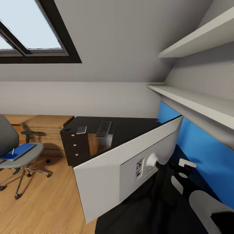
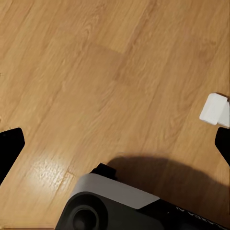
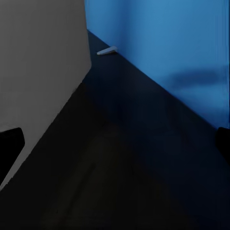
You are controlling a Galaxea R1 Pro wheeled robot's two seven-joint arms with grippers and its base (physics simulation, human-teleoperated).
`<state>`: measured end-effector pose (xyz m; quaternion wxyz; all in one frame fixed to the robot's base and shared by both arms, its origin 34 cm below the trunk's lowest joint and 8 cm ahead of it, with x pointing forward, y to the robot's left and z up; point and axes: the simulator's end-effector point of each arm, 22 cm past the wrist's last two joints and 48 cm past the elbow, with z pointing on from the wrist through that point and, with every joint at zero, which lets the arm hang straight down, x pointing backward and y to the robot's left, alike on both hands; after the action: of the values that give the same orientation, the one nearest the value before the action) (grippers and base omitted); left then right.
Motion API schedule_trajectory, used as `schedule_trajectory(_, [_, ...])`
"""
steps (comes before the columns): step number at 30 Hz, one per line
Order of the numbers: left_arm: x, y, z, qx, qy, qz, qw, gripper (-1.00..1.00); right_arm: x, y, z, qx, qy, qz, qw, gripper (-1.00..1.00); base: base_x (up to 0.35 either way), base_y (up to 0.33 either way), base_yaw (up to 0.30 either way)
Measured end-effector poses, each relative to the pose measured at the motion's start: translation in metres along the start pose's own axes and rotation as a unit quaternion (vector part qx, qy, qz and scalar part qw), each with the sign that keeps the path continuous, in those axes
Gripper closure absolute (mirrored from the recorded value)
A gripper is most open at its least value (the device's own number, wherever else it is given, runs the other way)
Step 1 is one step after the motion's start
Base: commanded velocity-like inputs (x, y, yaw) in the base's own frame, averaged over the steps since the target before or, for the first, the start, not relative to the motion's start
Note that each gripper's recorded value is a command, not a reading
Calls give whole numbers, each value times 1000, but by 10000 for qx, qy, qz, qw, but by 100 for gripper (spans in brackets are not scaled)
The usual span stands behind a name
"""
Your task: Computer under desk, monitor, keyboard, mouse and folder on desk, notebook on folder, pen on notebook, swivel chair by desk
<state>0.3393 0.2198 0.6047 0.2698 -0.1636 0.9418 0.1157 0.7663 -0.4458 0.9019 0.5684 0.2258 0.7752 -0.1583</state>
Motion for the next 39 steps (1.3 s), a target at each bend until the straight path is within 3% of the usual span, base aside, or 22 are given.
schedule_trajectory(19, [0,2,1,-18,16,-29,10000,-100,1,3,-1,-58,-19,-105,9999,-100,-337,12,0])
schedule_trajectory(26, [1,2,1,-25,25,-45,10000,-100,5,28,-9,-235,-43,-167,9996,-100,-339,93,0])
schedule_trajectory(39, [1,3,1,-28,23,-33,10000,-100,6,38,-11,-419,-82,-145,9990,-100,-336,56,0])
